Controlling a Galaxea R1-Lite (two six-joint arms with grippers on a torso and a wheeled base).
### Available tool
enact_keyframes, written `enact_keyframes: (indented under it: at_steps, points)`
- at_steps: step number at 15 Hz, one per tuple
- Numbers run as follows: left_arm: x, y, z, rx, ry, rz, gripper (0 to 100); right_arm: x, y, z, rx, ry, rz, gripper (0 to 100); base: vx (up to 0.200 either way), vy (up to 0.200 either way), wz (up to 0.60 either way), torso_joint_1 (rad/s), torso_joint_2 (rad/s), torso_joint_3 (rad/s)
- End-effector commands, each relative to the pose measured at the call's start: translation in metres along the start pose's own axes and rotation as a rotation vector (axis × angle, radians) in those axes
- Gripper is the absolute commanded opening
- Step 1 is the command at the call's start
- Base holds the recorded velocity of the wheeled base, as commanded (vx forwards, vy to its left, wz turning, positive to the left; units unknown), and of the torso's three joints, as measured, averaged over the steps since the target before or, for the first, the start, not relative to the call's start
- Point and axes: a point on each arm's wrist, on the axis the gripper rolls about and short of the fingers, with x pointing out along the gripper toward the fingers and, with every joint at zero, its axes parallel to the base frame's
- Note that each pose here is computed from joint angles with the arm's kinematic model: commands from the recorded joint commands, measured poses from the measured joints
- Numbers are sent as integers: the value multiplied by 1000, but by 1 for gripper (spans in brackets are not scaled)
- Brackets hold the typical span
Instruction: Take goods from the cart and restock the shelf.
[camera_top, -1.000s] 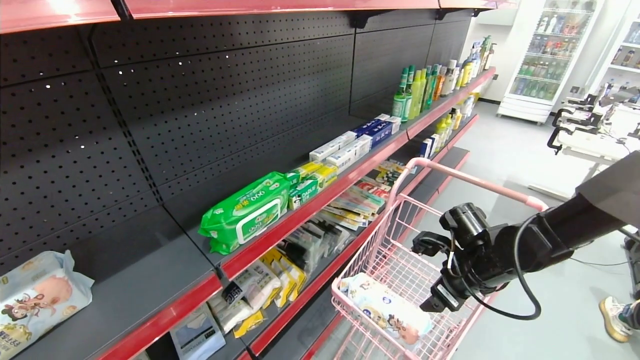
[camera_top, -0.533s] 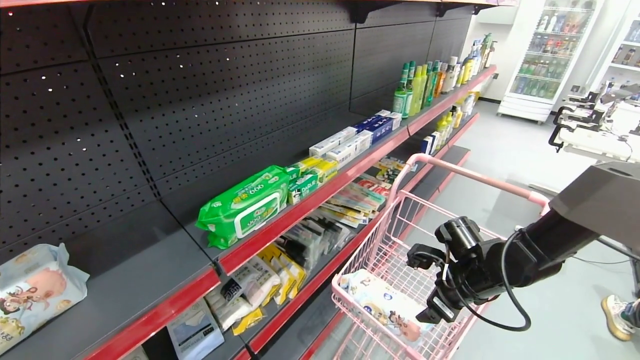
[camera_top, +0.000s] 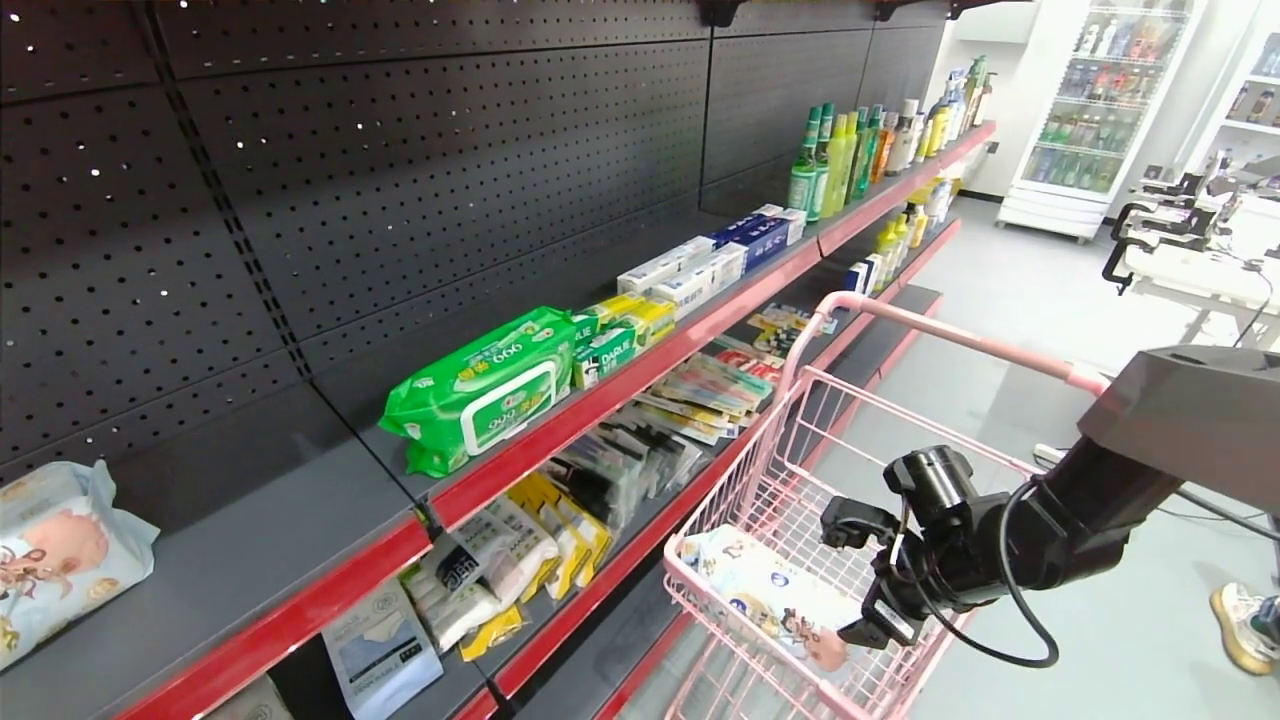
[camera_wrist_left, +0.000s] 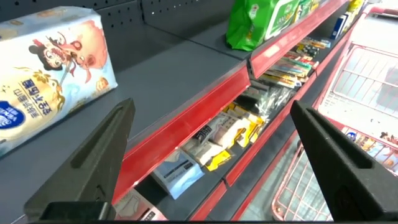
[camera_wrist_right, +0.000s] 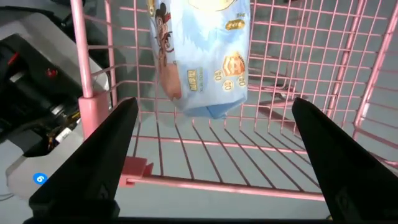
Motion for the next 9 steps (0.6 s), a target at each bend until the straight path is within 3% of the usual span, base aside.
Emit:
enact_keyframes:
  at_steps: [1,5,9]
  points:
    - [0,0,0,0,1,0,100,1,-1,-3,9,8,3,100,0,0,0,-46,105,56]
    - [0,0,0,0,1,0,100,3,-1,-6,20,14,11,100,0,0,0,-19,39,27]
    - [0,0,0,0,1,1,100,3,0,-3,16,-27,58,100,0,0,0,-140,338,198]
